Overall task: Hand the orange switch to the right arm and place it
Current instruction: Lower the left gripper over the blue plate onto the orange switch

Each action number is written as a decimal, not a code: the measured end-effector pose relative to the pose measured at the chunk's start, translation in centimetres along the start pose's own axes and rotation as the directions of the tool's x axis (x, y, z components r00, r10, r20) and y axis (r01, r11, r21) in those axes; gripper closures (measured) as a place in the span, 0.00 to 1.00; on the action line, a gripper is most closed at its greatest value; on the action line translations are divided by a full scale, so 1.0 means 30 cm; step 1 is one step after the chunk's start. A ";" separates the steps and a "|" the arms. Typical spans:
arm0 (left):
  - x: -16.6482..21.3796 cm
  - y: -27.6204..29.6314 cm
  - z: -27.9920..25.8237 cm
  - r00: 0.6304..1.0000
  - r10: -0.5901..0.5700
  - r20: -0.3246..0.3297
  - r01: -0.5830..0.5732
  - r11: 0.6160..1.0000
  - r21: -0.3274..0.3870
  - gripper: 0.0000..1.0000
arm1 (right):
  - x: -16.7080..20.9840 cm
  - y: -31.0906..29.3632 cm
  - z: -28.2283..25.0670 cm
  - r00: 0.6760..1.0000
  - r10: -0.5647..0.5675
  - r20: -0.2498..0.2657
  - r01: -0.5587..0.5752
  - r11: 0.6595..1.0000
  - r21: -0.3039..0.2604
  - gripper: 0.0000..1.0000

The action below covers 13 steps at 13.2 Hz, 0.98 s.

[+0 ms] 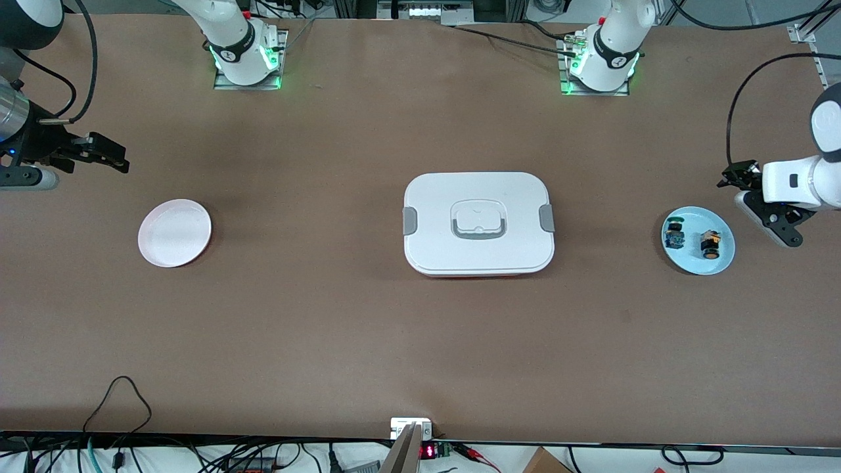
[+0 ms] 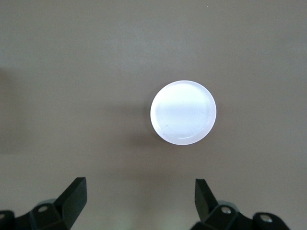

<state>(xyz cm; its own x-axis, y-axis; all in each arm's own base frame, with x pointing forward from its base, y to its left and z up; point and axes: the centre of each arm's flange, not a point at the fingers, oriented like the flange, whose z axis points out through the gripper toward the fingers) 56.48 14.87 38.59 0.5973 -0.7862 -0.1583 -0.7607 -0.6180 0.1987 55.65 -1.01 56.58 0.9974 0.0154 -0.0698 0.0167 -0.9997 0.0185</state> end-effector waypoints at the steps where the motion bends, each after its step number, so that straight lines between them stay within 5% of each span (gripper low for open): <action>1: -0.027 -0.046 0.042 0.994 0.106 -0.009 -0.106 0.994 0.010 0.00 | -0.001 -0.001 -0.002 1.000 0.000 -0.001 0.000 1.000 0.000 0.00; 6: -0.123 -0.217 0.242 0.855 0.519 -0.019 -0.516 0.853 0.079 0.00 | -0.009 -0.016 -0.077 1.000 -0.008 -0.017 0.008 1.000 -0.001 0.00; 13: -0.151 -0.209 0.447 0.570 0.821 -0.039 -0.796 0.563 0.224 0.00 | -0.018 -0.015 -0.091 1.000 -0.008 -0.004 0.008 1.000 0.000 0.00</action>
<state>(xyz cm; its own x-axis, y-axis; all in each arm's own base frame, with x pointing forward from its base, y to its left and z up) 55.14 22.33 25.10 -0.2744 -0.9552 0.1106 -0.9603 0.2782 0.0211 55.30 -0.51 59.34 0.9975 0.0233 -0.0661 0.0245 -0.9995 0.0183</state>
